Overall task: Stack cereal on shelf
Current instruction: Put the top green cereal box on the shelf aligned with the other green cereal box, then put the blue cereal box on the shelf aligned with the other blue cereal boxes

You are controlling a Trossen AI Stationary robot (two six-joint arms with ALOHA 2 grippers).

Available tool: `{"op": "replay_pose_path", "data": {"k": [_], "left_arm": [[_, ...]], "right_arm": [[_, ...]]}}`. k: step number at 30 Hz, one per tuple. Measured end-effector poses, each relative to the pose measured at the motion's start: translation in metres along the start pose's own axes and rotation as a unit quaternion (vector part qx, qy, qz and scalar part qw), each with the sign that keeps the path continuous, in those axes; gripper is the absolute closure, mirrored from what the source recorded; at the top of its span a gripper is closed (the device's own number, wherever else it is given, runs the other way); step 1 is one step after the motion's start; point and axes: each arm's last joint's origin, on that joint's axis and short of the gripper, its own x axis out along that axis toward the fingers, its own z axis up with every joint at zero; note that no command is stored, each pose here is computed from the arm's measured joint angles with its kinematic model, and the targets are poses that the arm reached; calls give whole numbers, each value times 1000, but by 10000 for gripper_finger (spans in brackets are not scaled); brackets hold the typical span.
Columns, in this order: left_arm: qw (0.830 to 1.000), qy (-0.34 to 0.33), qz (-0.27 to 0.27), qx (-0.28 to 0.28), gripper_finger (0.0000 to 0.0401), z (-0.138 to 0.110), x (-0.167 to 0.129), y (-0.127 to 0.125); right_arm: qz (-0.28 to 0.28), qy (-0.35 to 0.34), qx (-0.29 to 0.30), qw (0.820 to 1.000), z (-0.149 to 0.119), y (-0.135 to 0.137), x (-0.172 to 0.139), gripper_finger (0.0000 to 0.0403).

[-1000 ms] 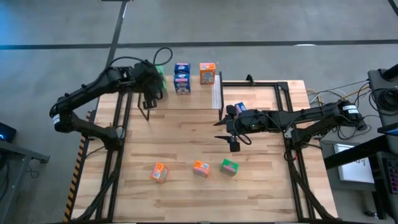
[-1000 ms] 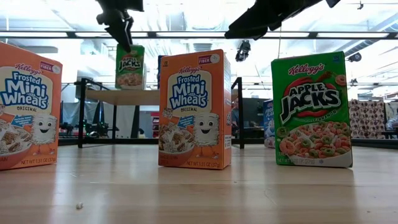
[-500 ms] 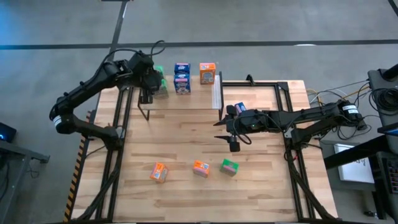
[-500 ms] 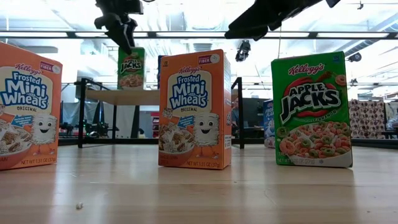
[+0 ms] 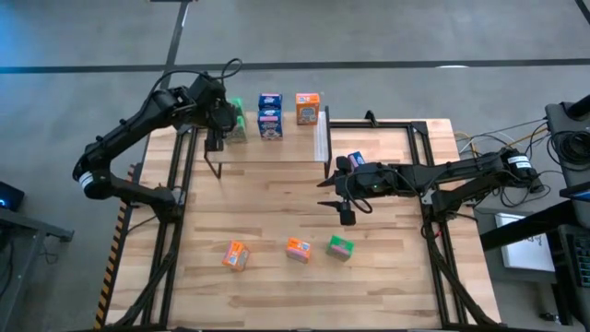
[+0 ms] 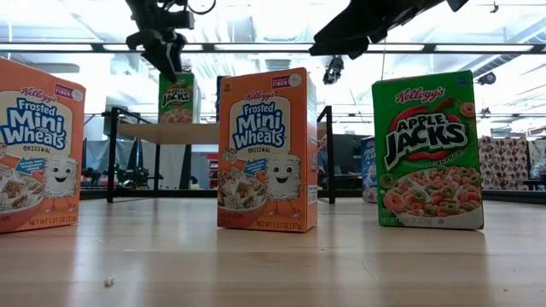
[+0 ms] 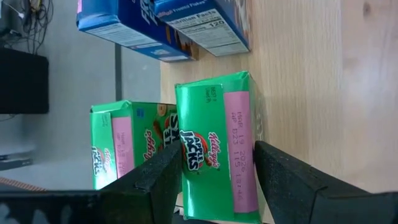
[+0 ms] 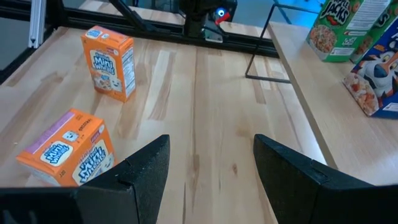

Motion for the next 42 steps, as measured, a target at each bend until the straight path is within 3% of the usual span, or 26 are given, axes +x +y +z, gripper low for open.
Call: {"op": "replay_pose_path", "data": {"k": [10,29,42], "left_arm": [[1000,8,13,2,218,0,1,1],[999,25,24,-3,179,-2,0,1],[999,19,47,-19,179,-8,-18,-4]], "right_arm": [[0,-3,0,1000,1,0,0,181],[0,-2,3,1000,0,0,0,181],[0,-1,3,1000,0,0,0,181]]}}
